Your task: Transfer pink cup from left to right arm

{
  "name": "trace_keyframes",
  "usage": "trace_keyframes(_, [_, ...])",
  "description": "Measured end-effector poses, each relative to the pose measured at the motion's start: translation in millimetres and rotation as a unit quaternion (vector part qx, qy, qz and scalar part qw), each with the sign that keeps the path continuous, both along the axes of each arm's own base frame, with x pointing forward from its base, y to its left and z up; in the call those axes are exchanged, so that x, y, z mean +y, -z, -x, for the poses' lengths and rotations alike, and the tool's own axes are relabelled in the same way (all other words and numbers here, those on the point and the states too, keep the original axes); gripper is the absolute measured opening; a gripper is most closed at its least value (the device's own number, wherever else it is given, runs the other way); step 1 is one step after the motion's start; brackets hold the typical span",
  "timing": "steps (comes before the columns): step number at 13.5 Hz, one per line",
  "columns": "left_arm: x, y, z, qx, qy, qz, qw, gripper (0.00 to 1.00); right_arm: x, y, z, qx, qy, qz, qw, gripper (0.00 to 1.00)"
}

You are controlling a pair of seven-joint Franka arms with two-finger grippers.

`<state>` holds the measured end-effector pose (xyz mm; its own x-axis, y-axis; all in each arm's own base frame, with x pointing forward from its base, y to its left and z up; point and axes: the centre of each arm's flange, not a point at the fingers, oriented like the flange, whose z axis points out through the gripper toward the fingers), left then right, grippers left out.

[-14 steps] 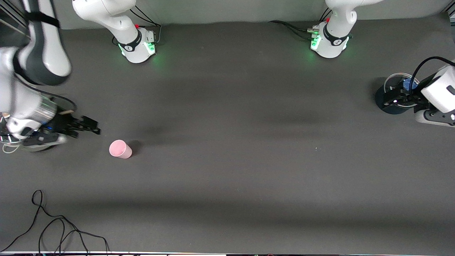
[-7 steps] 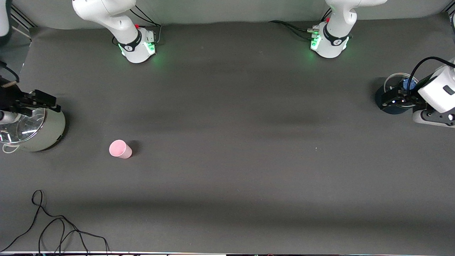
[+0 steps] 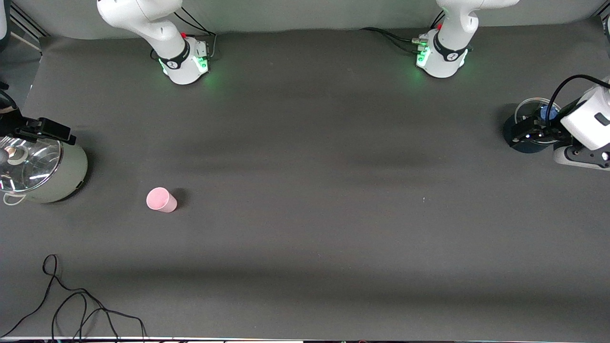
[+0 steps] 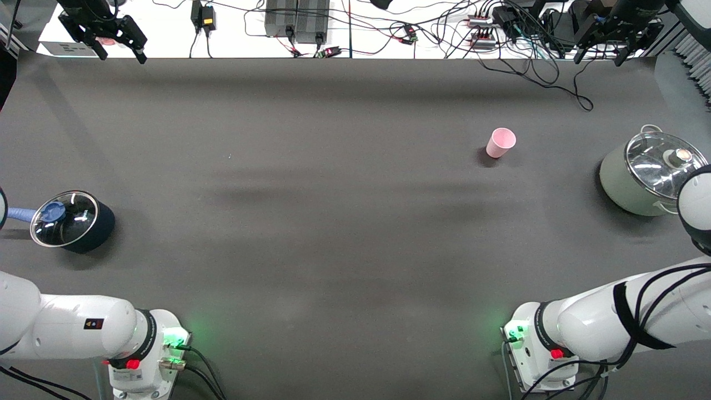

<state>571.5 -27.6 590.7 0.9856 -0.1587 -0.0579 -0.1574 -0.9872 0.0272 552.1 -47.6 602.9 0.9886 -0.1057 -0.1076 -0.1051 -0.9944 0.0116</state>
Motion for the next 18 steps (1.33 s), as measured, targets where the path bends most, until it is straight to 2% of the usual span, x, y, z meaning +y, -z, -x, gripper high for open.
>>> trace_keyframes(8, [2, -2, -1, -0.004, 0.001, -0.01, 1.0, 1.0, 7, 0, -2, -0.001, -0.007, -0.003, 1.0, 1.0])
trace_keyframes(15, [2, -5, -4, -0.017, 0.001, -0.01, 1.0, 1.0, 13, -33, -3, -0.035, -0.006, -0.001, 0.999, 1.0])
trace_keyframes(18, [2, -4, -6, -0.021, 0.001, -0.01, 1.0, 1.0, 13, -38, -1, -0.04, -0.006, -0.003, 0.999, 1.0])
